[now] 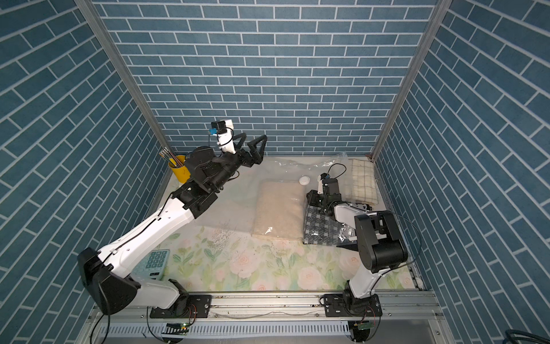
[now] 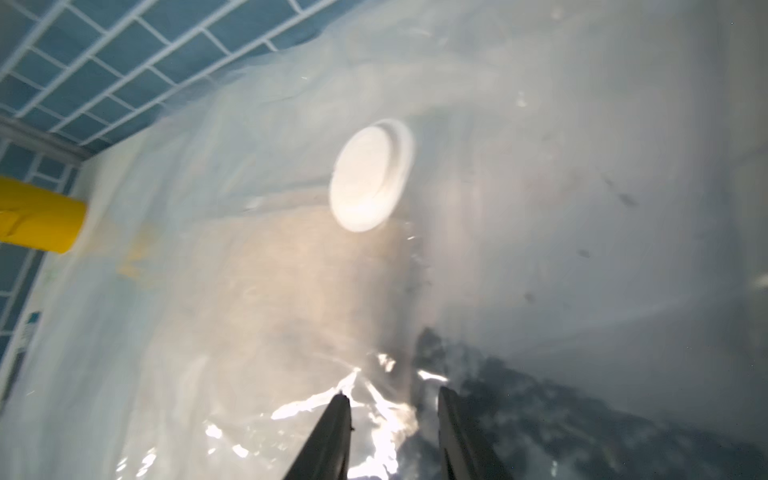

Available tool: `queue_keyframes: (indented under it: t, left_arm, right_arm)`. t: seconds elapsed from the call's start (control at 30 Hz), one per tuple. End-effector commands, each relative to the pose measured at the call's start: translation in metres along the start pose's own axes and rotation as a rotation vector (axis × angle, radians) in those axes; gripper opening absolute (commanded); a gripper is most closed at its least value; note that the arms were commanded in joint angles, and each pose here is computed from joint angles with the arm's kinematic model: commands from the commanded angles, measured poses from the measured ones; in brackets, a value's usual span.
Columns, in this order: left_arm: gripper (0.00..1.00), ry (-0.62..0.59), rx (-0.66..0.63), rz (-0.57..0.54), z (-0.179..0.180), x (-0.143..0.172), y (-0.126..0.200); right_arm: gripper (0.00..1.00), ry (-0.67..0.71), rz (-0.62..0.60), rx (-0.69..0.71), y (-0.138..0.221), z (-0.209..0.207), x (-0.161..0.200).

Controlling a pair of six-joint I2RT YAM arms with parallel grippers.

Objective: Take the scarf out of the vacuum bag
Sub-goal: Adjust the vacuum bag at the center of the board.

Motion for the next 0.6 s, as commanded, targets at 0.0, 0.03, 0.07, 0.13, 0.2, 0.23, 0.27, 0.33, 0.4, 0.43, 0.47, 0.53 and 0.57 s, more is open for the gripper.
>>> queue_keyframes:
  t: [0.0,0.03,0.07,0.13,0.2,0.23,0.27,0.33,0.4,0.43,0.47,0.53,0.57]
  left_arm:
    - [1.00,-0.065,-0.196,-0.006,0.043,0.003,0.025]
    - [1.00,-0.063,-0.218,-0.007,0.051,0.002,0.031]
    - [1.00,-0.058,-0.245,-0.011,0.061,0.001,0.037]
    - [1.00,-0.050,-0.295,-0.019,0.078,0.000,0.047]
    - [1.00,-0.040,-0.332,-0.025,0.094,0.001,0.057]
    - [1.00,-0.037,-0.349,-0.023,0.101,0.004,0.061]
    - [1.00,-0.033,-0.368,-0.030,0.108,0.004,0.065]
    - [1.00,-0.032,-0.404,-0.039,0.121,0.004,0.074]
    - [1.00,-0.031,-0.446,-0.036,0.134,0.005,0.081]
    - [1.00,-0.032,-0.468,-0.034,0.140,0.005,0.085]
    - [1.00,-0.030,-0.492,-0.033,0.147,0.006,0.089]
    - [1.00,-0.023,-0.523,-0.033,0.156,0.007,0.096]
    - [1.00,-0.019,-0.534,-0.030,0.161,0.009,0.099]
  right_arm:
    - [0.38,-0.014,0.040,0.095,-0.005,-0.019,0.003]
    - [0.39,-0.016,0.030,0.078,-0.005,-0.016,0.000]
    - [0.39,-0.018,0.015,0.056,-0.003,-0.012,-0.004]
    - [0.40,-0.007,-0.035,-0.009,0.004,0.001,-0.019]
    - [0.42,0.016,-0.108,-0.074,0.019,0.016,-0.034]
    - [0.43,0.029,-0.145,-0.094,0.028,0.022,-0.041]
    - [0.46,0.048,-0.185,-0.107,0.039,0.027,-0.049]
    - [0.55,0.089,-0.250,-0.119,0.059,0.035,-0.062]
    - [0.68,0.126,-0.312,-0.103,0.082,0.040,-0.074]
    - [0.73,0.137,-0.335,-0.086,0.091,0.040,-0.078]
    - [0.79,0.145,-0.357,-0.065,0.100,0.039,-0.081]
    - [1.00,0.156,-0.384,-0.008,0.113,0.035,-0.084]
    - [0.99,0.163,-0.392,0.021,0.118,0.033,-0.085]
Point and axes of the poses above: each gripper's point midway between its finger pads, its own y axis back along the fingers, its own z axis along the line the jaws close on, x = y × z, the point moved 2 cm from there along y, back along the fingers, and after that the axes turned 9 degrees about y, right-handed, at the moved point
